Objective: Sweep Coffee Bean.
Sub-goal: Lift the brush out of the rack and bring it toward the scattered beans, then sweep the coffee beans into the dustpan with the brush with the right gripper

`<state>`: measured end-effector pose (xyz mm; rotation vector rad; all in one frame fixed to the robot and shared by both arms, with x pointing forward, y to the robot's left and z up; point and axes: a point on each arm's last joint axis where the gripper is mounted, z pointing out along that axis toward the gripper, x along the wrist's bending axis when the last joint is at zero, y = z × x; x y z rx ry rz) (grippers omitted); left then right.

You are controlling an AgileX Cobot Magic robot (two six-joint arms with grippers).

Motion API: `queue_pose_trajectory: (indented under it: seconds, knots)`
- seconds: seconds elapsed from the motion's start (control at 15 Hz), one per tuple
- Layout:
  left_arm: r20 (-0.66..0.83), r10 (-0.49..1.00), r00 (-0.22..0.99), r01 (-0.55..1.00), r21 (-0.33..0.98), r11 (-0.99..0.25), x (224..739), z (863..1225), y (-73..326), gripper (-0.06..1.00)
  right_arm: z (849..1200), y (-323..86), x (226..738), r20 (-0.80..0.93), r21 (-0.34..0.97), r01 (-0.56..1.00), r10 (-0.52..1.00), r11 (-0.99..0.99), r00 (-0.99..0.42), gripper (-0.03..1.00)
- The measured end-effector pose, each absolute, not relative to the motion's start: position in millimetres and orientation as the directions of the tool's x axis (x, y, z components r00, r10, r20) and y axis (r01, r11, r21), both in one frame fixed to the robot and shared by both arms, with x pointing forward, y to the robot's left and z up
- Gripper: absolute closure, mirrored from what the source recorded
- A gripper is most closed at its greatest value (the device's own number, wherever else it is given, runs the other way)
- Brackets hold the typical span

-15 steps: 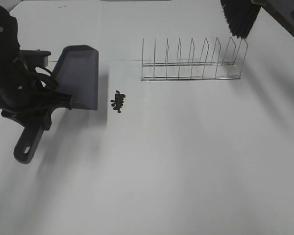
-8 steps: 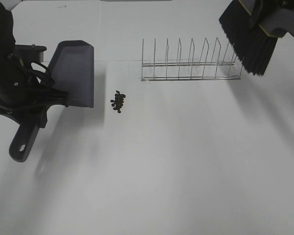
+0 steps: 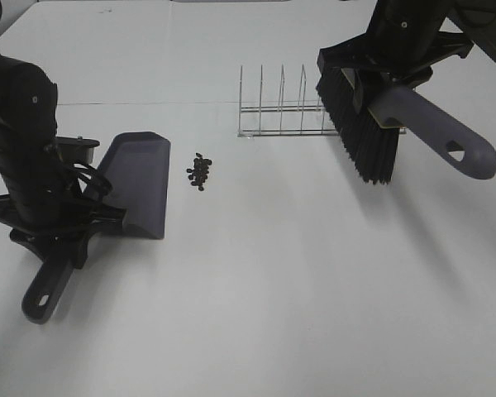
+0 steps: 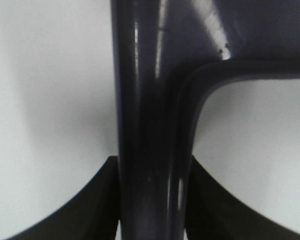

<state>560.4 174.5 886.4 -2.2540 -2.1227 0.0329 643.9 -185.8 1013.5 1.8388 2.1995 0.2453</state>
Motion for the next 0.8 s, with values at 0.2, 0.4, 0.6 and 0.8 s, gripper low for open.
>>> queue_pose_trajectory:
  seconds: [0.2, 0.4, 0.6, 0.8]
  knots:
    - [-0.008, 0.997, 0.080, 0.995, -0.063, -0.081, 559, 872, 166, 0.62, 985, -177, 649, -0.118, 0.237, 0.952, 0.979, 0.192, -0.168, 0.69]
    - [-0.024, 0.995, 0.097, 0.993, -0.064, -0.099, 555, 871, 154, 0.62, 958, -169, 652, -0.141, 0.181, 0.960, 0.972, 0.214, -0.190, 0.69]
    - [-0.031, 0.996, 0.088, 0.993, -0.076, -0.090, 555, 869, 152, 0.62, 936, -139, 654, -0.153, 0.146, 0.950, 0.955, 0.276, -0.254, 0.69]
    - [-0.033, 0.996, 0.088, 0.993, -0.077, -0.090, 555, 869, 152, 0.62, 926, -94, 660, -0.163, 0.129, 0.928, 0.931, 0.348, -0.326, 0.69]
